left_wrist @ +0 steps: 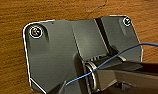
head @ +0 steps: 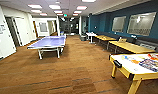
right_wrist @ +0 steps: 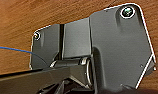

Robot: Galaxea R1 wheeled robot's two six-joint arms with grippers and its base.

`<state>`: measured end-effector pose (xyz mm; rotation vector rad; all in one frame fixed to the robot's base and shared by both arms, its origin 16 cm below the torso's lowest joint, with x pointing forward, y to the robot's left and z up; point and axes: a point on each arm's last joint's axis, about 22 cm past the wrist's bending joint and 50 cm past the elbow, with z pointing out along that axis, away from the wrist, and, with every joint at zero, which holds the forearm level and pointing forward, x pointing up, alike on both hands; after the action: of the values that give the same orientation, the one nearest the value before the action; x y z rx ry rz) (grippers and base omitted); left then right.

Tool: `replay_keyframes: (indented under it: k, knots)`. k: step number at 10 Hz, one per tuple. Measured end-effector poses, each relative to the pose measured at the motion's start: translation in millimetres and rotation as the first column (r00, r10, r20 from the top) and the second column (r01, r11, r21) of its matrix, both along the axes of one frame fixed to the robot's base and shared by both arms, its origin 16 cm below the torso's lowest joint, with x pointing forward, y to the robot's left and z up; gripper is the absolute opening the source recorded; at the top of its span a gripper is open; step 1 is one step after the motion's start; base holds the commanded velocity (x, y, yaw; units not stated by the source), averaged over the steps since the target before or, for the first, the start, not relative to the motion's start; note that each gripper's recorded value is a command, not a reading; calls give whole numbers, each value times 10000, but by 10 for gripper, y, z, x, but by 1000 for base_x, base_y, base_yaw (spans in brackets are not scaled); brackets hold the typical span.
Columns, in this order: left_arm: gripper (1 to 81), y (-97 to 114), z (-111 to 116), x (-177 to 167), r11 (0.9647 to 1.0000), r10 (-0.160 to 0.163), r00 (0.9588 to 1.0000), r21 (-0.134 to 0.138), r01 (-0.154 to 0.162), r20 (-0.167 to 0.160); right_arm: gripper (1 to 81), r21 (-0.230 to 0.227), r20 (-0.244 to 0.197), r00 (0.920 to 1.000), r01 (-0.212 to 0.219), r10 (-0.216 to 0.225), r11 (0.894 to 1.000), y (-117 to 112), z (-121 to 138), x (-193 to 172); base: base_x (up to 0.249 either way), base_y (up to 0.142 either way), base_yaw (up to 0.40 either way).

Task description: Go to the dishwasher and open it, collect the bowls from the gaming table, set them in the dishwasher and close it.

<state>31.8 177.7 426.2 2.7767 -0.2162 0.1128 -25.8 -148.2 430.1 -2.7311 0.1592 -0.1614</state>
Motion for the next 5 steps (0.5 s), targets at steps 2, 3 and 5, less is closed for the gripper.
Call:
replay_keyframes:
  k: [2,3,5]
  knots:
    - [811,1,0,-8,10000,0,10000,3,0,-7,811,-2,-6,10000,-4,4,10000,0,-1,-8,169,0,0]
    - [811,0,0,-2,10000,3,10000,1,-3,-1,811,-1,0,10000,-1,1,10000,0,0,-2,168,0,0]
    - [811,1,0,-7,10000,0,10000,3,0,-11,811,0,-10,10000,-2,2,10000,1,-1,-9,167,0,0]
